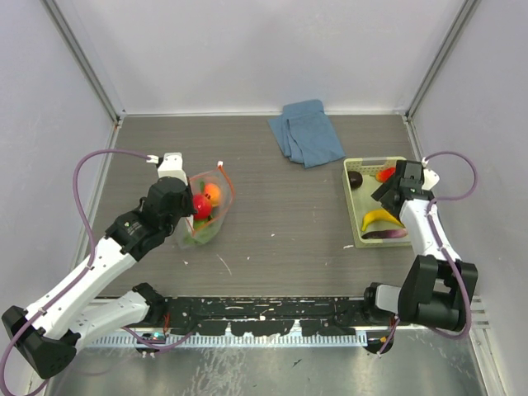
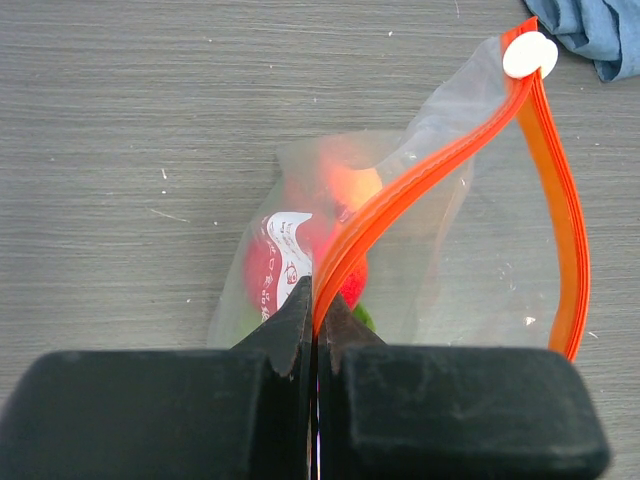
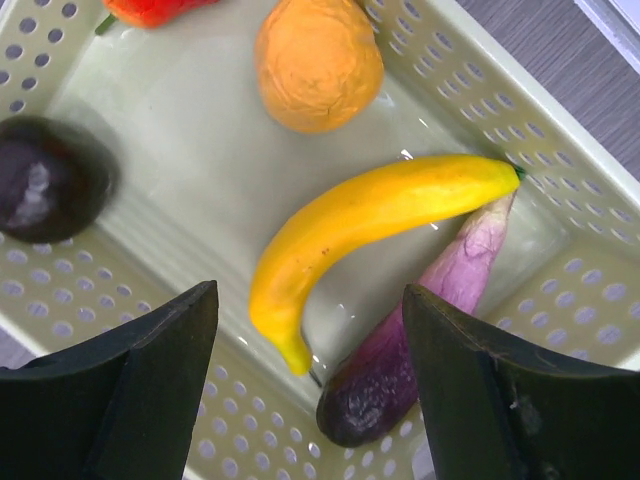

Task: Place the food in the zip-top bag and seal the zipper
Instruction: Pick up the fake fruit from the bin, then place the fake fruit in the zipper food storage bag.

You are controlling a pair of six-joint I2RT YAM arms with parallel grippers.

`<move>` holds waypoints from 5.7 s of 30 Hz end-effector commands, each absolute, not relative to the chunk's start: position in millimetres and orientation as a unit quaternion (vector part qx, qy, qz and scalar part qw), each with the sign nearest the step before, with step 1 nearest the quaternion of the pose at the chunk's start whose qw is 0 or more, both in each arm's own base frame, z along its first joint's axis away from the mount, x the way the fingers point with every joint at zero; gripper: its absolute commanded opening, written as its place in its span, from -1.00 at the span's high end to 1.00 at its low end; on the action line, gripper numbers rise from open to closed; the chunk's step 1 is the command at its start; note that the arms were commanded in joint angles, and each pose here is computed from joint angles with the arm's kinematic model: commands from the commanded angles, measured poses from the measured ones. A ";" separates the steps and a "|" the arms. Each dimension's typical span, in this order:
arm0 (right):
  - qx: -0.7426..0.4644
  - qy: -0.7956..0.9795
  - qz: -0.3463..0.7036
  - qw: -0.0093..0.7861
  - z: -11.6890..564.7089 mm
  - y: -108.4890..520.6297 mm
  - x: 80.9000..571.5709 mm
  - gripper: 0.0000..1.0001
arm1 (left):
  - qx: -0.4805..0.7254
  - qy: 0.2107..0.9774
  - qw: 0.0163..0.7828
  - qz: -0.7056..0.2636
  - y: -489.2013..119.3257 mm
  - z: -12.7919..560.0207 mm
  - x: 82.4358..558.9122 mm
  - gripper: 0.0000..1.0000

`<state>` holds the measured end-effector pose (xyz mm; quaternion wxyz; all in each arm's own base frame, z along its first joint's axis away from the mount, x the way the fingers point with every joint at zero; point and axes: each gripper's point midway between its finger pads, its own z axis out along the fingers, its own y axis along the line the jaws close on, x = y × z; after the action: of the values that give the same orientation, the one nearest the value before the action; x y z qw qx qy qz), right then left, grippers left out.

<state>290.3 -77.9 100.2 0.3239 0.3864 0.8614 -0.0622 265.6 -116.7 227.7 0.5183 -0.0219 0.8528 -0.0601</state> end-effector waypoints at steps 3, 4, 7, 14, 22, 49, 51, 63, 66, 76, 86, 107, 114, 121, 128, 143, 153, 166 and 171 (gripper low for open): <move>0.432 0.836 -0.050 0.334 77.4 -83.3 312.0 -0.59 | -0.032 0.830 0.551 -0.077 -117.9 248.7 272.7 1.00; 0.434 0.836 -0.047 0.331 72.5 -82.8 314.0 -0.58 | -0.031 0.830 0.551 -0.078 -118.5 248.6 272.7 1.00; 0.445 0.832 -0.037 0.331 63.3 -81.4 321.6 -0.54 | -0.030 0.831 0.550 -0.079 -119.3 248.3 272.6 1.00; 0.467 0.831 -0.030 0.300 31.8 -77.9 328.1 -0.43 | -0.030 0.831 0.550 -0.079 -119.0 248.7 272.2 1.00; 0.475 0.829 -0.017 0.293 20.8 -73.2 328.4 -0.10 | -0.031 0.829 0.553 -0.080 -118.2 249.9 271.4 1.00; 0.393 0.814 0.070 0.421 135.6 -48.3 331.2 0.49 | -0.017 0.832 0.547 -0.088 -124.9 247.2 272.8 1.00; 0.364 0.820 0.076 0.436 152.3 -39.2 333.9 0.52 | -0.011 0.831 0.548 -0.094 -127.5 247.9 272.5 1.00; 0.132 0.850 0.197 0.470 232.7 82.5 341.8 0.54 | 0.038 0.825 0.547 -0.137 -150.5 247.5 272.3 1.00; 0.069 0.851 0.239 0.463 247.5 115.3 335.9 0.54 | 0.050 0.822 0.548 -0.146 -155.9 246.0 273.1 1.00; -0.117 0.838 0.345 0.406 277.7 215.2 295.4 0.54 | 0.068 0.825 0.540 -0.154 -163.9 242.1 273.5 1.00; -0.241 0.806 0.434 0.322 284.4 307.6 245.5 0.54 | 0.071 0.824 0.539 -0.158 -165.8 242.7 272.3 1.00; -0.291 0.792 0.513 0.160 258.4 389.8 202.1 0.55 | 0.080 0.827 0.533 -0.160 -171.1 238.6 273.3 1.00; -0.208 0.815 0.520 0.146 264.8 404.7 219.8 0.58 | 0.087 0.825 0.533 -0.168 -174.7 239.5 271.8 1.00; -0.081 0.843 0.494 0.196 266.9 402.0 257.5 0.60 | 0.105 0.819 0.532 -0.187 -184.0 242.9 266.4 1.00; 0.007 0.805 0.559 0.198 288.2 413.7 269.1 0.59 | 0.124 0.816 0.530 -0.194 -192.8 242.5 263.4 1.00; 0.157 0.749 0.593 0.251 310.5 391.5 294.8 0.57 | 0.128 0.820 0.528 -0.177 -194.0 239.9 263.8 1.00; 0.228 0.718 0.613 0.238 299.4 387.8 301.8 0.58 | 0.135 0.821 0.523 -0.183 -200.1 236.5 263.9 1.00; 0.186 0.769 0.556 0.256 275.7 393.0 305.0 0.13 | 0.131 0.815 0.531 -0.194 -200.8 243.3 260.5 1.00; 0.181 0.777 0.539 0.271 270.7 389.7 307.3 -0.20 | 0.127 0.814 0.532 -0.194 -200.2 243.7 260.5 1.00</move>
<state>295.6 392.1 251.8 0.2268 0.1922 0.7880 0.5392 256.6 -192.5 212.9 0.4936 0.1377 0.8429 -0.1640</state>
